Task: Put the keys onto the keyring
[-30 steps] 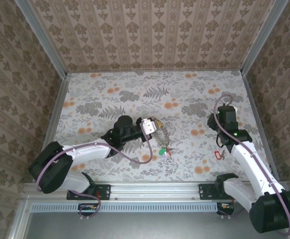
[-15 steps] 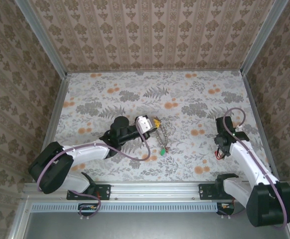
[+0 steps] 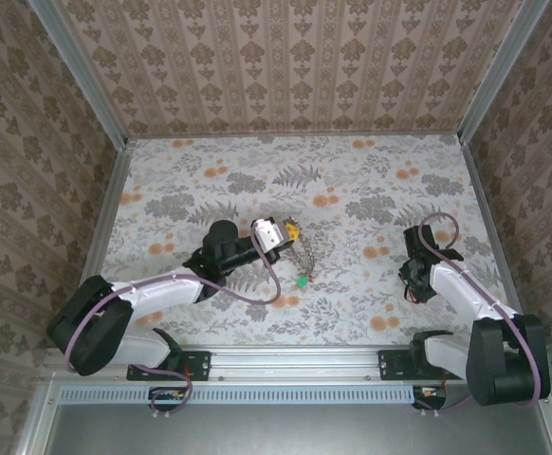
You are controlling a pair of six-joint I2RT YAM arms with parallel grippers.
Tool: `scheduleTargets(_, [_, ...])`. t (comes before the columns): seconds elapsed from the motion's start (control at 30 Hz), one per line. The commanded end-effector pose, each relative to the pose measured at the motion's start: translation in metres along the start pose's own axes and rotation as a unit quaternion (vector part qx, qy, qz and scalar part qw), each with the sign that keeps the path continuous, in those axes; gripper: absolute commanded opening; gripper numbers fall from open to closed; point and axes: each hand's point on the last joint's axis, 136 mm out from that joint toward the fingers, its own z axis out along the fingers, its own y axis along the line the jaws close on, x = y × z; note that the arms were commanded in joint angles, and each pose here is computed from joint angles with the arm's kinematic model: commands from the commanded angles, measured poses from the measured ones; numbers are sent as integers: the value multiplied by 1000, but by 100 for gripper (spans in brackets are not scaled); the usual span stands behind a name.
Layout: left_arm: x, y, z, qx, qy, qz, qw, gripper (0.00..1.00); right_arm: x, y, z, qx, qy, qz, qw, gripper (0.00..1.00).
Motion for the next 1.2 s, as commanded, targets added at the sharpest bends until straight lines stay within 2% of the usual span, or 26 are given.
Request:
scheduleTargets(0.0, [-24, 3, -5, -3, -42, 5, 999, 0, 6, 0, 5, -1, 16, 8, 1000, 38])
scheduleTargets(0.33, [-25, 4, -3, -2, -43, 5, 999, 0, 6, -11, 5, 32, 6, 29, 999, 37])
scheduleTargets(0.57, [-26, 6, -3, -3, -43, 5, 999, 0, 17, 10, 10, 9, 32, -2, 999, 38])
scheduleTargets(0.83, [-27, 7, -3, -5, -42, 5, 999, 0, 34, 56, -1, -41, 41, -86, 995, 39])
scheduleTargets(0.97, [-26, 7, -3, -7, -41, 3, 999, 0, 57, 94, -8, -88, 63, -157, 982, 39])
scheduleTargets(1.1, [-25, 8, -3, -8, -40, 3, 999, 0, 81, 122, -10, -99, 95, -237, 962, 38])
scheduleTargets(1.17, [-26, 8, -3, -9, -39, 3, 999, 0, 71, 116, -18, -66, 81, -248, 963, 38])
